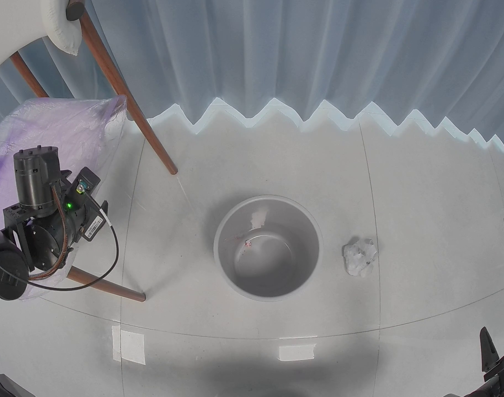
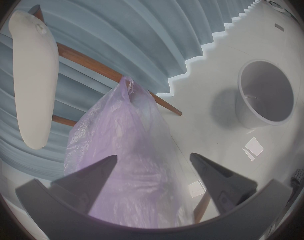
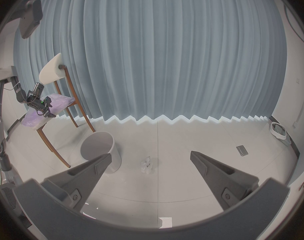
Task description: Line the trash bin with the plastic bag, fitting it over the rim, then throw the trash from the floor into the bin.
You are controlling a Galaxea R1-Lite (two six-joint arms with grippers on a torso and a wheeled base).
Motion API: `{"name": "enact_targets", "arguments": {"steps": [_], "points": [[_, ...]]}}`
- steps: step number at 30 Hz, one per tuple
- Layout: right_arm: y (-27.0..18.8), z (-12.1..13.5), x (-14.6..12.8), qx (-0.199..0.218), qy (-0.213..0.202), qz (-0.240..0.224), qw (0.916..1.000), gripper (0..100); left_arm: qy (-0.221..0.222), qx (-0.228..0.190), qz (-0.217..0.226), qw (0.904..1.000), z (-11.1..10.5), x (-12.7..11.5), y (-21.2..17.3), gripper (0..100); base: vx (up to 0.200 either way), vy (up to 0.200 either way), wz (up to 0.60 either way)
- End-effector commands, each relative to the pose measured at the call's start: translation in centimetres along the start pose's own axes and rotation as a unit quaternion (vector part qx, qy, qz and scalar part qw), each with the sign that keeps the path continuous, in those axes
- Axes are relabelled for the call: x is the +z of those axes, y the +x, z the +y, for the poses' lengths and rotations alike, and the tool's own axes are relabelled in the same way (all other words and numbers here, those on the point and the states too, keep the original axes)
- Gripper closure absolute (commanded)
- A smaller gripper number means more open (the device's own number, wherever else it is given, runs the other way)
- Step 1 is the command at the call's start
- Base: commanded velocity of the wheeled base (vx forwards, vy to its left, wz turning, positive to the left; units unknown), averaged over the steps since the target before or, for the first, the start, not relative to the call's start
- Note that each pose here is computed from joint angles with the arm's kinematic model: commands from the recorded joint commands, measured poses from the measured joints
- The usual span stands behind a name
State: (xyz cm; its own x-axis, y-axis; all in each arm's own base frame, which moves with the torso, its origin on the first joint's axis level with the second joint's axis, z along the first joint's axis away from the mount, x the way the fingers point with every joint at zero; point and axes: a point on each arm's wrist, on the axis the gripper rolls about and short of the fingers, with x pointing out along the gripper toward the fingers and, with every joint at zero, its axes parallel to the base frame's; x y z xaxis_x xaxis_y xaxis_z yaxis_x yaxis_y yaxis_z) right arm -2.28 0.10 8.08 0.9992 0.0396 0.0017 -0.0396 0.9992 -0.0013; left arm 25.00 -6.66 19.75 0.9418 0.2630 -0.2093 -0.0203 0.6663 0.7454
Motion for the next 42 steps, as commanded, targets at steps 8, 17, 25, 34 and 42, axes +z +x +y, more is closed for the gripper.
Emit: {"name": "enact_targets", "arguments": {"steps": [8, 17, 25, 34, 42], "points": [[0.0, 0.0, -0.5, 0.0, 0.0, 0.0, 1.0, 0, -0.015, -0.034, -0.042, 0.9985, 0.5, 0.0, 1.1, 100, 0.0, 0.0, 0.0], [0.0, 0.0, -0.5, 0.0, 0.0, 0.0, 1.0, 0, -0.1, -0.016, -0.098, 0.99, 4.9, 0.3, -3.0, 100, 0.0, 0.0, 0.0], [0.0, 0.0, -0.5, 0.0, 0.0, 0.0, 1.0, 0, -0.197, -0.07, -0.13, 0.9692, 8.1, -1.8, -10.9, 100, 0.0, 0.0, 0.0], [0.0, 0.0, -0.5, -0.002, 0.0, 0.0, 1.0, 0, -0.302, -0.165, -0.142, 0.9281, 8.9, -4.4, -16.1, 100, 0.0, 0.0, 0.0], [0.0, 0.0, -0.5, -0.002, 0.0, 0.001, 1.0, 0, -0.383, -0.278, -0.184, 0.8614, 9.3, -3.5, -16.6, 100, 0.0, 0.0, 0.0]]}}
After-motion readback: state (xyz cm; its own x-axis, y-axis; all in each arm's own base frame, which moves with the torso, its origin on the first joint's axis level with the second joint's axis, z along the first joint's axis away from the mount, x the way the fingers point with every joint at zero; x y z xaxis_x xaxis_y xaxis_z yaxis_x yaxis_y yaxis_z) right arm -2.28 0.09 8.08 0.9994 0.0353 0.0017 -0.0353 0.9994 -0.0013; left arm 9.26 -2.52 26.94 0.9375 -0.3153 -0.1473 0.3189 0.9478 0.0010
